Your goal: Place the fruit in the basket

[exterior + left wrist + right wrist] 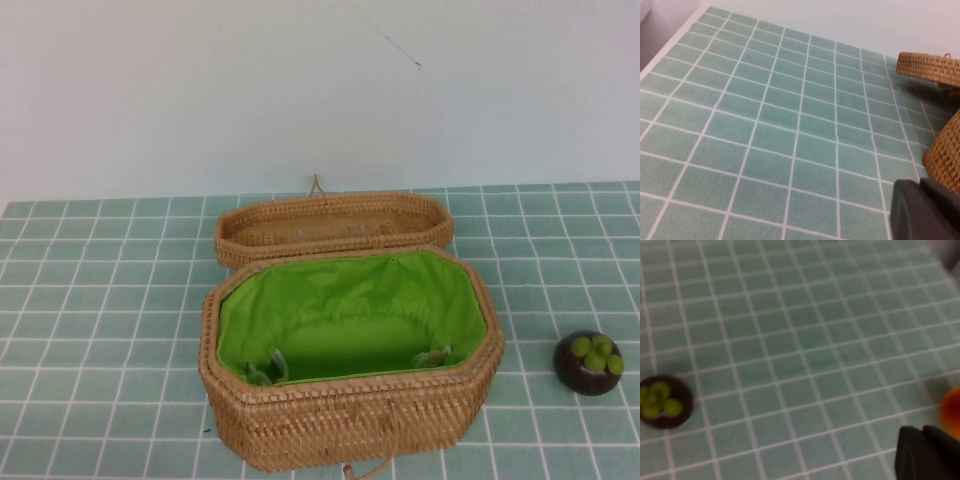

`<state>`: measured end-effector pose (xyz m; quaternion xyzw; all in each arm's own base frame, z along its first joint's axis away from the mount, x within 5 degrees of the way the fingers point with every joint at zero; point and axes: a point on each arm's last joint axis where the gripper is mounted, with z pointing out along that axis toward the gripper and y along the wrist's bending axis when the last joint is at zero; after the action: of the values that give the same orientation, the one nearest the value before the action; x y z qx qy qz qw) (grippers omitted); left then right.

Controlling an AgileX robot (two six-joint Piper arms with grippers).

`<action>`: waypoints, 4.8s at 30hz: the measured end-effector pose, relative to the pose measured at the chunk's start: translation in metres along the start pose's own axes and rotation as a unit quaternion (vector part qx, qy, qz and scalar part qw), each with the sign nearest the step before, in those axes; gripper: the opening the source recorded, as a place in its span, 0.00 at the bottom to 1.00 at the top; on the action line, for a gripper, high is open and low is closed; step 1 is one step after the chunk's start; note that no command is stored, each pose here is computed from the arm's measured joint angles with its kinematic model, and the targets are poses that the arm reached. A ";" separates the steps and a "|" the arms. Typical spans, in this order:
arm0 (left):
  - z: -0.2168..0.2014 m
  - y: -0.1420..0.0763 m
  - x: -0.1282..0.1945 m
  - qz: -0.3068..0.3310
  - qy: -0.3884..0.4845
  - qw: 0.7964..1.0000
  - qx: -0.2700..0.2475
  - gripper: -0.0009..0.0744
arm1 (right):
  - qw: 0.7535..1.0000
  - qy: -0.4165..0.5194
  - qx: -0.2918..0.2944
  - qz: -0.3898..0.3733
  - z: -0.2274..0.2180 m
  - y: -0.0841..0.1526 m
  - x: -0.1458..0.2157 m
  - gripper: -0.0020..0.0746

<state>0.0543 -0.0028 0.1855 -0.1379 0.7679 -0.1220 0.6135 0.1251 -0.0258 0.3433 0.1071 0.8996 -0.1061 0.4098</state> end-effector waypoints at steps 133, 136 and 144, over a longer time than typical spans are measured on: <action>0.000 0.000 0.000 0.000 0.000 1.000 0.000 0.01 | 0.844 0.356 -0.288 -0.278 0.179 0.368 -0.008 0.74; 0.000 0.000 0.000 0.000 0.000 1.000 0.000 0.01 | 0.846 0.359 -0.285 -0.272 0.180 0.368 -0.007 0.83; 0.000 0.000 0.000 0.000 0.000 1.000 0.000 0.01 | 0.850 0.347 -0.290 -0.270 0.174 0.371 -0.020 0.92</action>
<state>0.0543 -0.0028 0.1855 -0.1379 0.7679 -0.1220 0.6135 0.3653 0.2775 0.2086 -0.2345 0.9665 0.0972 0.0389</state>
